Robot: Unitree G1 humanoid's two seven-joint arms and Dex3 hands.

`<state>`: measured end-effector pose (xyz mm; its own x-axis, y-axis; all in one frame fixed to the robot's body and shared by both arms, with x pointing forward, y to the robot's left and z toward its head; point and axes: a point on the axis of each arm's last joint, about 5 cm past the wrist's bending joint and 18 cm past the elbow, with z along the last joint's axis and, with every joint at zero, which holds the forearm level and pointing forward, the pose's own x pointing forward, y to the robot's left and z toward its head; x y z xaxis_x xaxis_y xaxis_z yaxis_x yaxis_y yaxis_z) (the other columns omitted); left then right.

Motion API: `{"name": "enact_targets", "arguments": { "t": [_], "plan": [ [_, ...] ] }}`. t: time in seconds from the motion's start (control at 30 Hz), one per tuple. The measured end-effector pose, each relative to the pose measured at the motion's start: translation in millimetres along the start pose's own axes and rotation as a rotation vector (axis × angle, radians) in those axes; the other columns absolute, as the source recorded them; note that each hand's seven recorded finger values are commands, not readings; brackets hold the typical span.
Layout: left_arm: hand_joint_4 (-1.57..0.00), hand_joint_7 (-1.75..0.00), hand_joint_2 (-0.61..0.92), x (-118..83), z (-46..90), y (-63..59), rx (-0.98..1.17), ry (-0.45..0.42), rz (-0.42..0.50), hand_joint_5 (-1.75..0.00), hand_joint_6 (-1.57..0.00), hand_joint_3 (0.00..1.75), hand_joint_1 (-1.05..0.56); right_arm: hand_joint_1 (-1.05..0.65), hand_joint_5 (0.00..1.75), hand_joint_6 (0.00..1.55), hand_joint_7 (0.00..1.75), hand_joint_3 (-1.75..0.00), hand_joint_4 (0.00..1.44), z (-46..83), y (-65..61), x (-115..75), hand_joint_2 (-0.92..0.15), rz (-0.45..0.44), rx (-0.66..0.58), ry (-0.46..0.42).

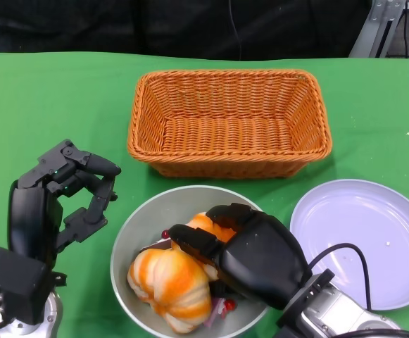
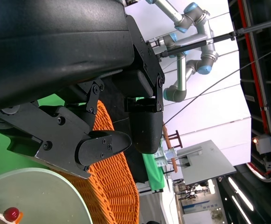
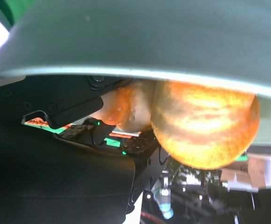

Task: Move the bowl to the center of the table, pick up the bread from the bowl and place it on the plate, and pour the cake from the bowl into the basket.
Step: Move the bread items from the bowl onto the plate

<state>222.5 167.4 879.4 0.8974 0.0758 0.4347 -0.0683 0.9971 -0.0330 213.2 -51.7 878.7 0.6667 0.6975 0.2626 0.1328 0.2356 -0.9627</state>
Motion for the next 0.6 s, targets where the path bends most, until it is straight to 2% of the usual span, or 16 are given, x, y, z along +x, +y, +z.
{"name": "enact_targets", "arguments": {
  "t": [0.03, 0.07, 0.1, 0.17, 0.27, 0.4, 0.57, 0.6],
  "plan": [
    [-0.74, -1.24, 0.72, -0.2, -0.2, 0.0, 0.0, -0.001, 0.0, -1.6, -0.77, 0.72, -0.14, -0.29, 0.22, 1.02, 0.13, -0.03, 1.14, -0.7, 0.7, 0.3, -0.92, -0.009, 0.008, -0.005],
    [-0.74, -1.25, 0.72, -0.4, -0.5, 0.0, 0.001, 0.0, 0.0, -1.61, -0.77, 0.73, -0.14, -0.29, 0.37, 1.06, 0.11, -0.03, 1.11, -1.4, 0.7, 1.0, -0.92, -0.019, 0.015, -0.011],
    [-0.74, -1.25, 0.71, -0.7, -0.8, 0.0, 0.001, 0.002, -0.001, -1.61, -0.77, 0.76, -0.14, -0.3, 0.63, 1.09, 0.07, -0.02, 1.01, -2.0, 0.5, 1.6, -0.92, -0.03, 0.027, -0.013],
    [-0.74, -1.26, 0.69, -1.1, -1.2, -0.1, 0.002, 0.002, -0.001, -1.61, -0.76, 0.78, -0.13, -0.3, 0.86, 1.14, 0.05, -0.01, 0.92, -3.2, 0.6, 2.1, -0.92, -0.05, 0.04, -0.019],
    [-0.73, -1.27, 0.68, -1.7, -1.6, -0.3, 0.008, 0.0, 0.003, -1.61, -0.75, 0.79, -0.14, -0.28, 1.11, 1.18, 0.05, -0.01, 0.82, -5.0, 0.5, 2.3, -0.92, -0.078, 0.064, -0.028],
    [-0.73, -1.27, 0.69, -2.0, -1.9, -0.4, 0.009, -0.002, 0.001, -1.62, -0.75, 0.79, -0.13, -0.27, 1.22, 1.22, 0.06, 0.0, 0.79, -7.6, -0.8, 1.5, -0.92, -0.106, 0.119, -0.033],
    [-0.72, -1.26, 0.7, -2.8, -3.1, -0.4, 0.01, 0.007, 0.001, -1.61, -0.75, 0.77, -0.13, -0.25, 1.26, 1.24, 0.07, 0.0, 0.8, -9.3, -4.0, 1.9, -0.91, -0.152, 0.194, -0.034],
    [-0.72, -1.26, 0.7, -3.0, -3.4, -0.5, 0.013, 0.009, 0.002, -1.6, -0.75, 0.77, -0.14, -0.25, 1.22, 1.24, 0.07, 0.0, 0.81, -10.2, -5.5, 2.1, -0.92, -0.164, 0.21, -0.03]
  ]
}}
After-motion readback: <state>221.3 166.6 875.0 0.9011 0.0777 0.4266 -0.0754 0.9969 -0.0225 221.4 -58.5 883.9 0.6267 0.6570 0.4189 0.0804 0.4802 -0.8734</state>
